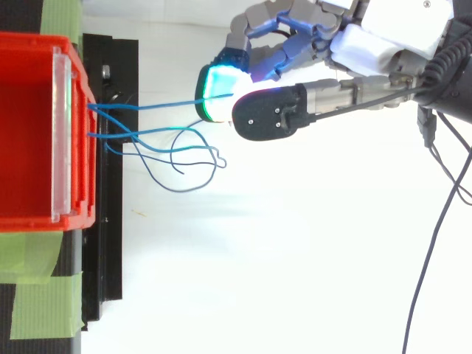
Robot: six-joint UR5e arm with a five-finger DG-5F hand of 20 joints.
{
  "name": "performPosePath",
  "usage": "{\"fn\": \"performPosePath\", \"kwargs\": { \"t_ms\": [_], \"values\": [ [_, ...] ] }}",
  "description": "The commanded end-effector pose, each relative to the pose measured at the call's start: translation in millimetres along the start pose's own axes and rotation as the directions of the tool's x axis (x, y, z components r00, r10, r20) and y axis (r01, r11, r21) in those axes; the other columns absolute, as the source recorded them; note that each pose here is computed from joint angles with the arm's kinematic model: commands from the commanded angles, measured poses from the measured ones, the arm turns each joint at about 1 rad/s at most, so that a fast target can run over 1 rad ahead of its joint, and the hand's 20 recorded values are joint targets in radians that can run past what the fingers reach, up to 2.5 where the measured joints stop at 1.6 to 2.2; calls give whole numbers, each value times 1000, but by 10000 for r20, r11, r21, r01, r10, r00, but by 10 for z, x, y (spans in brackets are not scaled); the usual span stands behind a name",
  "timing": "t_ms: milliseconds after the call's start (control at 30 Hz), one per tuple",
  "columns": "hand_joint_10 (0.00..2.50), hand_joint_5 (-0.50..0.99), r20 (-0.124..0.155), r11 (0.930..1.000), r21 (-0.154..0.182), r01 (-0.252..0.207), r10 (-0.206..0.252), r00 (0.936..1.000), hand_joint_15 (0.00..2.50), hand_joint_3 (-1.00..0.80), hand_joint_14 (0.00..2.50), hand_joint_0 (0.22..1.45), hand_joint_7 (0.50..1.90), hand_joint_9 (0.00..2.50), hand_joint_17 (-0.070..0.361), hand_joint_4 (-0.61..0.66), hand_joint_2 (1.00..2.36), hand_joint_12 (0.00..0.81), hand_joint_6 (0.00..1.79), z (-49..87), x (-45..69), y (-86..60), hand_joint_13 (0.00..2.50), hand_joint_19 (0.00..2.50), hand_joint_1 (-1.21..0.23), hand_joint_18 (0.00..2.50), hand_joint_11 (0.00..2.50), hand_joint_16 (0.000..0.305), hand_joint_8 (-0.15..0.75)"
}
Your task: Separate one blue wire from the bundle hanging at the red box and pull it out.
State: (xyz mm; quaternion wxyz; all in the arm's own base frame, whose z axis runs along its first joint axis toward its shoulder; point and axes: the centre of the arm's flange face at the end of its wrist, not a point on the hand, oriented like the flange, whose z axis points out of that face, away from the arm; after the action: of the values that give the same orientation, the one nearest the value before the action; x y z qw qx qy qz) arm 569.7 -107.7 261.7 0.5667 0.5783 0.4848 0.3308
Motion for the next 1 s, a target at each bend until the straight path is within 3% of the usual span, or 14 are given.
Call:
{"fn": "performPosePath", "kwargs": {
  "t_ms": [0,33,167,267,967],
  "values": [
    [13,-153,152,9998,133,-179,177,9997,430,-126,13,603,1206,719,131,154,1021,443,836,-168,-53,-136,457,466,-813,556,645,58,336],
    [15,-153,429,9996,-71,-281,284,9987,428,-129,13,604,1205,719,131,154,1021,443,836,-240,-76,-155,457,458,-813,561,634,58,338],
    [13,-154,765,9991,-256,-343,361,9964,429,-129,13,605,1204,723,131,154,1022,445,837,-405,-121,-236,464,465,-813,563,645,58,339],
    [15,-154,812,9991,-258,-350,370,9960,431,-129,14,605,1203,723,131,153,1021,446,837,-463,-116,-285,467,455,-812,566,635,58,339],
    [13,-155,810,9991,-314,281,-255,9964,444,-122,14,604,1198,723,131,146,1021,448,839,-454,-101,-272,484,471,-809,578,644,58,342]
  ]
}}
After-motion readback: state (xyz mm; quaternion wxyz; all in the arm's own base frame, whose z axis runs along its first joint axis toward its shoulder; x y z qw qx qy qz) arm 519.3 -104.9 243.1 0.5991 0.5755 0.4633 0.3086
